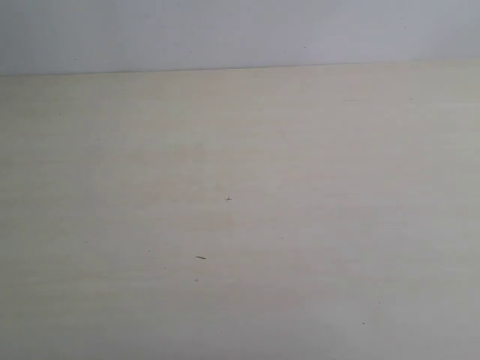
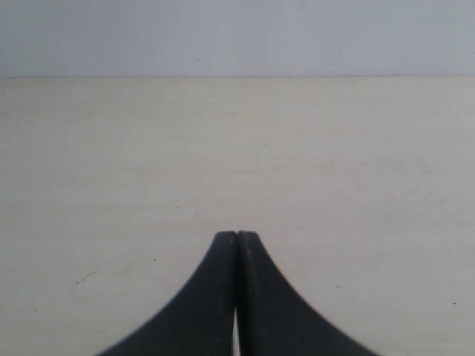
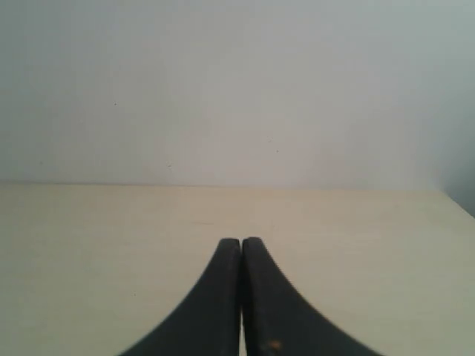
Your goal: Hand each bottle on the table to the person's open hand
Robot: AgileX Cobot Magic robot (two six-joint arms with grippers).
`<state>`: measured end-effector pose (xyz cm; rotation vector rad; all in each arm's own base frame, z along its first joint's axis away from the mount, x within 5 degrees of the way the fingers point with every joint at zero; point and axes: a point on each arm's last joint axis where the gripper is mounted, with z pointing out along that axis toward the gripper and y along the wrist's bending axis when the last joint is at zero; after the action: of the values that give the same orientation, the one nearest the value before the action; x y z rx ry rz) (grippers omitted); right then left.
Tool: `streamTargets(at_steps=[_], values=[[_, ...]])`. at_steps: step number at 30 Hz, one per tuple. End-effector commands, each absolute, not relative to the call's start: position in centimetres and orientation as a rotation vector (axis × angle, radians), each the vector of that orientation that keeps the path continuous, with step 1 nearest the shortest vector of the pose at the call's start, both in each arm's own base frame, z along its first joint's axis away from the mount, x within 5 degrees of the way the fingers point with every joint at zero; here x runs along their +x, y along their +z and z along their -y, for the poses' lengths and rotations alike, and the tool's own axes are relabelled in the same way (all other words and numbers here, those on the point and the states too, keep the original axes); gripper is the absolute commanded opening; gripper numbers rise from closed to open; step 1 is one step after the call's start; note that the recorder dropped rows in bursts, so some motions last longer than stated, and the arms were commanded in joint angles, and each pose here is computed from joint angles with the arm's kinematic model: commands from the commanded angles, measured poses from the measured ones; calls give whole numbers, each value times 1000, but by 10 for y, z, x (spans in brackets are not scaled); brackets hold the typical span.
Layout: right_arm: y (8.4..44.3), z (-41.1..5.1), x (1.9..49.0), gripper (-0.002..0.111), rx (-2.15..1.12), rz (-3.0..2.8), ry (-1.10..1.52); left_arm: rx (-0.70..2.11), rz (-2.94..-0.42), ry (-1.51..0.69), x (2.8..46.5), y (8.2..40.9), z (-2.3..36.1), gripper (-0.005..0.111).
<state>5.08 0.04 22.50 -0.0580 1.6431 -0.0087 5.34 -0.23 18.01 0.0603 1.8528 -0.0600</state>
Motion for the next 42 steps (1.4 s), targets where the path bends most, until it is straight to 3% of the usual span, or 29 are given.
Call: streamTargets(at_steps=[1,19,42], values=[[221,0,51,0,-38,-1653,0,63,-1839,-67,53,181,3,0],[201,1,51,0,-29,-1805,-13,63,-1839,-67,53,181,3,0],[201,1,51,0,-29,-1805,-13,63,-1839,-67,53,181,3,0]])
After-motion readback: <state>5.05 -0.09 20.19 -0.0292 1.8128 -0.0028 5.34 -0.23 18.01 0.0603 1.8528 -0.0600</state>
